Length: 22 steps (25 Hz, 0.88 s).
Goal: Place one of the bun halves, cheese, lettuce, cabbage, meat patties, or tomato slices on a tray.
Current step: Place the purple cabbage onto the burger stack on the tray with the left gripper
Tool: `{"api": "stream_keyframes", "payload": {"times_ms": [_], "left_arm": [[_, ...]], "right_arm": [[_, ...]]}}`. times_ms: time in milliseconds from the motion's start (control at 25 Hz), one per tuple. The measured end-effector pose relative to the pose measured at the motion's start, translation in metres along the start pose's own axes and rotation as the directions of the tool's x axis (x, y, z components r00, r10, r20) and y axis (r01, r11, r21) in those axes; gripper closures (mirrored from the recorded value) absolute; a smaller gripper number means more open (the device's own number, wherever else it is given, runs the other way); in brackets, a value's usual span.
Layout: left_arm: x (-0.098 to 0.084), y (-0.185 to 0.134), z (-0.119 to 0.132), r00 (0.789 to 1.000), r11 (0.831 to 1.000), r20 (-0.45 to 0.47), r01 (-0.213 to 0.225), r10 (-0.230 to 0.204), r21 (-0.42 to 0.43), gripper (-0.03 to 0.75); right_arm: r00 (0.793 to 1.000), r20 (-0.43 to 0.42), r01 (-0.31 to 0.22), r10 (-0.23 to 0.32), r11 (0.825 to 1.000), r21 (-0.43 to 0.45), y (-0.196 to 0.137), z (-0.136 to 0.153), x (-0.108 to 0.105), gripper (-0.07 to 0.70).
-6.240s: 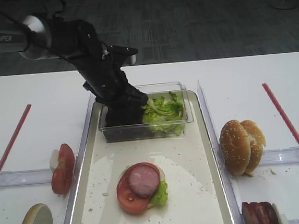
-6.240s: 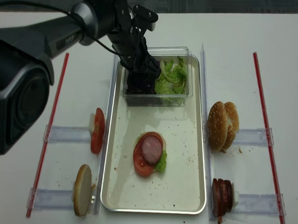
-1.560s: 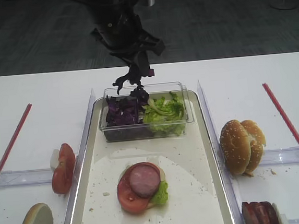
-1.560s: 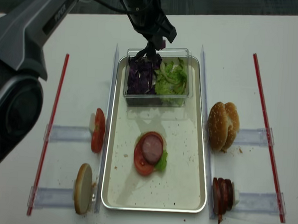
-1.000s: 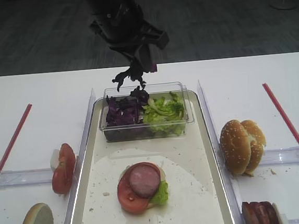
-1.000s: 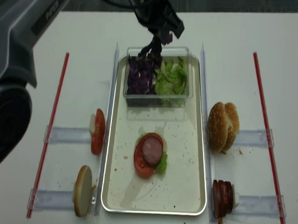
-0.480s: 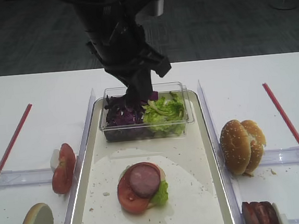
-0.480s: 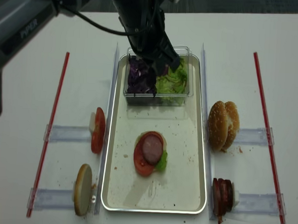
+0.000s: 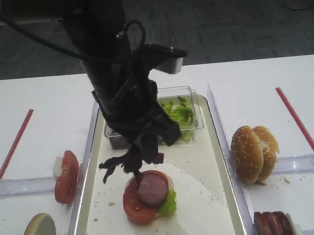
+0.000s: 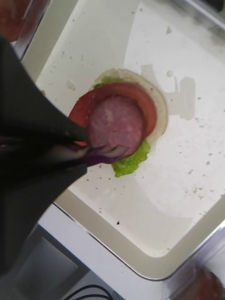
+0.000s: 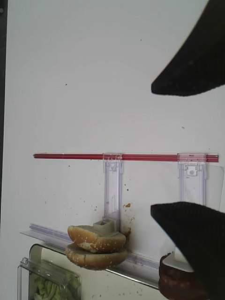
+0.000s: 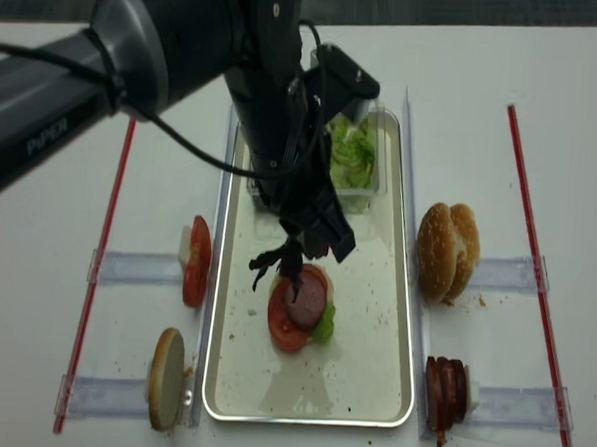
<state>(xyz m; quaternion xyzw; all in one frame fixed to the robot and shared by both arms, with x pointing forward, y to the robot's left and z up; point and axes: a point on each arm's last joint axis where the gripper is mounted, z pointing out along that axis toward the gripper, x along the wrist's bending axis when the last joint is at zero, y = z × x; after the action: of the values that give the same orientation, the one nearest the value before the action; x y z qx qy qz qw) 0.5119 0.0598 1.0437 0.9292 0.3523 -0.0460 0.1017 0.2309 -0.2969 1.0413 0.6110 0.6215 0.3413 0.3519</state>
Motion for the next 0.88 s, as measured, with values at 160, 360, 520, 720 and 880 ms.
{"api": "stream_keyframes", "payload": {"times_ms": [160,360,520,720,880], "left_arm": [[-0.004,-0.009,0.015,1.000,0.998,0.010,-0.007,0.006,0.057,0.639],[-0.006,-0.013,0.023,0.999,0.997,0.034,-0.019,0.016,0.073,0.639],[-0.007,-0.012,0.023,0.999,0.998,0.034,-0.023,0.021,0.058,0.639],[-0.006,-0.008,0.023,0.999,1.000,0.025,-0.022,0.022,0.020,0.639],[-0.004,-0.003,0.026,1.000,1.000,0.013,-0.024,0.024,-0.021,0.639]], "right_arm": [[1.000,0.000,0.000,0.000,1.000,0.000,0.000,0.000,0.000,0.124],[1.000,0.000,0.004,-0.004,1.000,0.000,0.000,0.000,0.000,0.124],[1.000,0.000,0.004,-0.004,1.000,0.000,0.000,0.000,0.000,0.123],[1.000,0.000,0.004,-0.004,1.000,0.000,0.000,0.000,0.000,0.123],[1.000,0.000,0.004,-0.004,1.000,0.000,0.000,0.000,0.000,0.123]]}}
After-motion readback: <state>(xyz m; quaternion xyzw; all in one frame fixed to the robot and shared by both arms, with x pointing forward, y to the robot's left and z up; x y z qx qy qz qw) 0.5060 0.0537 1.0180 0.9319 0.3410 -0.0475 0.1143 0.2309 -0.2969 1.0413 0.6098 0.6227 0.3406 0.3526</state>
